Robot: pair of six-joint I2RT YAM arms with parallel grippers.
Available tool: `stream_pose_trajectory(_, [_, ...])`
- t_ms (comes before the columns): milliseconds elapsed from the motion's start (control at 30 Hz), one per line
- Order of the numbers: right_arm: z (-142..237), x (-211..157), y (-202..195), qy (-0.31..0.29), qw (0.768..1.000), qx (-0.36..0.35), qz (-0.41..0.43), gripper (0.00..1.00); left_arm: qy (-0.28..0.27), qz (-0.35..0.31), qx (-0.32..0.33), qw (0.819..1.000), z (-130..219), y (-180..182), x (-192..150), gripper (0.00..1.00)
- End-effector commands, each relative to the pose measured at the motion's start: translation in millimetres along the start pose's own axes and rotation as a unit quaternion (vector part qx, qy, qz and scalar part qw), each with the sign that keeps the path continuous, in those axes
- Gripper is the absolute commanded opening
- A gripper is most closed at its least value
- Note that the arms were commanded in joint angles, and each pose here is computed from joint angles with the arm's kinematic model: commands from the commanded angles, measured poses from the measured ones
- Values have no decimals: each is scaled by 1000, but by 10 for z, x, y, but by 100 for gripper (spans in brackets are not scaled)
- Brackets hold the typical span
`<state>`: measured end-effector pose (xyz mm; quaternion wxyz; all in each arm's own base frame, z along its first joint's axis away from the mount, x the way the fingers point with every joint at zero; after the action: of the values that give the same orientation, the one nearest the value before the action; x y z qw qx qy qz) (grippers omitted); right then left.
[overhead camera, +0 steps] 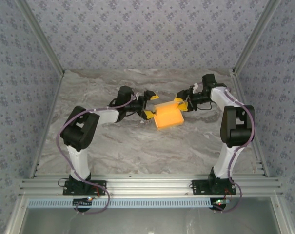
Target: Fold the paper box
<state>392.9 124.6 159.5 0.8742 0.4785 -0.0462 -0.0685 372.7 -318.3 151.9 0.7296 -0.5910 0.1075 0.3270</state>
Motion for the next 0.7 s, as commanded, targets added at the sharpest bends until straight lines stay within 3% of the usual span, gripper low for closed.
stream_pose_trajectory(0, [4,-140,-105,24,999,-18,-14,52,8,-53,5,999,-38,-114,-70,95])
stream_pose_trajectory(267, [-60,-312,-343,41,998,-38,-31,50,-22,-112,72,991,87,62,-94,93])
stream_pose_trajectory(667, [-44,-474,-477,46,994,-98,-25,50,-35,-115,80,990,141,239,-60,91])
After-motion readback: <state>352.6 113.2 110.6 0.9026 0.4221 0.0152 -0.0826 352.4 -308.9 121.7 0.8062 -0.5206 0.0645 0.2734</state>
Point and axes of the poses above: each hand's point on the last joint's axis, 136 mm out from that joint toward the fingers, its own z axis back along the fingers, its own y axis along the line the jaws close on, x = y × z, the point moved 4 cm from there along z, back along the fingers, and after that the axes turned 13 degrees about z, right-handed, at the moved point
